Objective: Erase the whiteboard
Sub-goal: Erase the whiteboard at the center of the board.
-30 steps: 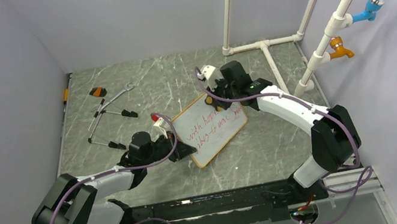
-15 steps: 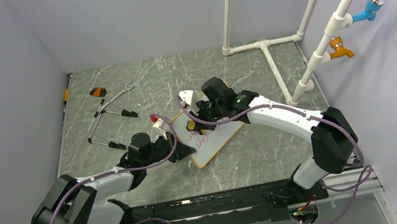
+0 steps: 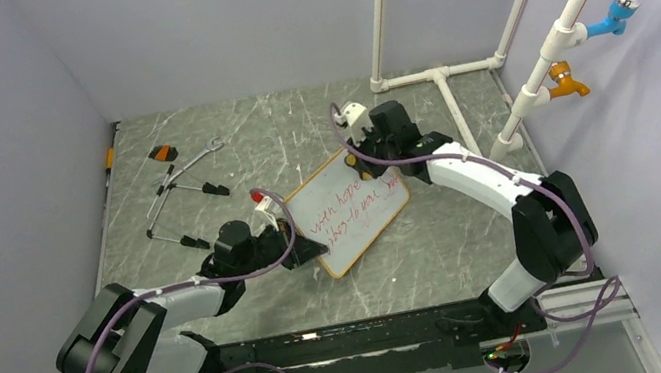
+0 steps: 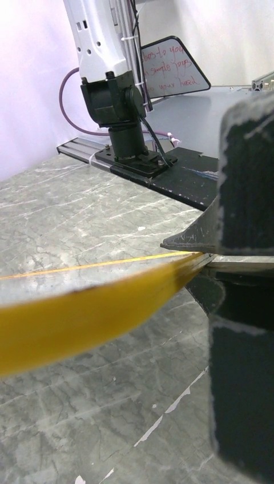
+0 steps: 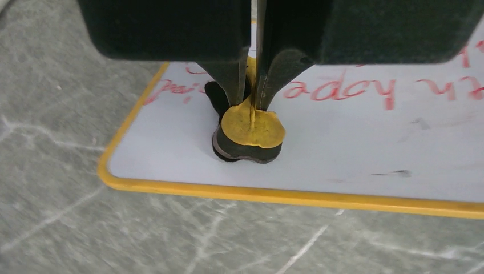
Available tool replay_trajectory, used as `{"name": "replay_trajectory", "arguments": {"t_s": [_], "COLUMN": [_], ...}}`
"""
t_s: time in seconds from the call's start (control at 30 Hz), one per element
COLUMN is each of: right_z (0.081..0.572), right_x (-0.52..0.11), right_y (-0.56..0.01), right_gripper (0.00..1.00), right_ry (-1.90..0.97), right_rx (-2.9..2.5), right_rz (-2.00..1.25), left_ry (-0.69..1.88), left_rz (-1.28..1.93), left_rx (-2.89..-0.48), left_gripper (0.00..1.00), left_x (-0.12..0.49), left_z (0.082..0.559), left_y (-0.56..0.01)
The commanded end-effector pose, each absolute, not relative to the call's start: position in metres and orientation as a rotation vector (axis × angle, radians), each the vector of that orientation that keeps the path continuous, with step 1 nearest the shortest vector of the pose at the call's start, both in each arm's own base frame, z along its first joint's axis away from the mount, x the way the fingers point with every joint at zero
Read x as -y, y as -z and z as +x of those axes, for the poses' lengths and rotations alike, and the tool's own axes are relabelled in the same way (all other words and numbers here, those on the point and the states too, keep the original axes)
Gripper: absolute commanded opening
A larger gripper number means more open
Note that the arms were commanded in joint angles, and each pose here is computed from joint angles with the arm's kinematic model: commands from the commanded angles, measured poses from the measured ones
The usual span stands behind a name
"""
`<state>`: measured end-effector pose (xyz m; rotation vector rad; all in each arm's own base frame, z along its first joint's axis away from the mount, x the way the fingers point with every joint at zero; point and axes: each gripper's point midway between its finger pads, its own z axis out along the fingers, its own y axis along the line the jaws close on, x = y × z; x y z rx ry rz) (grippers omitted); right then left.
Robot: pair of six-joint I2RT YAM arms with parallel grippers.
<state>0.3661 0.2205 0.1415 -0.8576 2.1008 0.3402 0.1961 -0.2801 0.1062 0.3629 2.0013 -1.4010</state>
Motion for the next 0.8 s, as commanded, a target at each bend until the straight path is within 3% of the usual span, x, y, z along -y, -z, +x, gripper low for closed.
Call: {"name": "replay_trajectory", "arguments": {"t_s": [0.0, 0.2, 0.47, 0.57, 0.67, 0.77], "right_z": [0.319, 0.262, 0.359, 0.373, 0.357, 0.312], "right_x": [-0.296, -0.34, -0.257, -0.231, -0.246, -0.282], "right_y": [-0.163, -0.164, -0.144, -0.144, -0.142, -0.135], "right_gripper": [0.0, 0.0, 0.0, 0.0, 0.0, 0.0], "right_ry": [-0.579, -0.747, -0.325, -0.272, -0.382, -0.589], "right_rx": [-1.923, -1.832, -2.039, -2.054, -2.034, -1.981], "right_rz": [-1.115, -1.343, -0.925, -0.857, -0.959, -1.218], "left_ry": [1.502, 1.493, 1.469, 1.473, 1.483, 1.486], "left_rz": [0.608, 0.599, 0.615, 0.625, 0.626, 0.618], "left_rx": [-1.749, -1.759, -1.764, -1.757, -1.753, -1.748], "left_gripper": [0.0, 0.0, 0.0, 0.0, 0.0, 0.0], "left_x": [0.297, 0.296, 0.294, 0.295, 0.296, 0.296], "left_z": [0.181, 0.182, 0.182, 0.181, 0.181, 0.181], "left_y": [-0.15, -0.149, -0.15, -0.151, -0.152, -0.152]}}
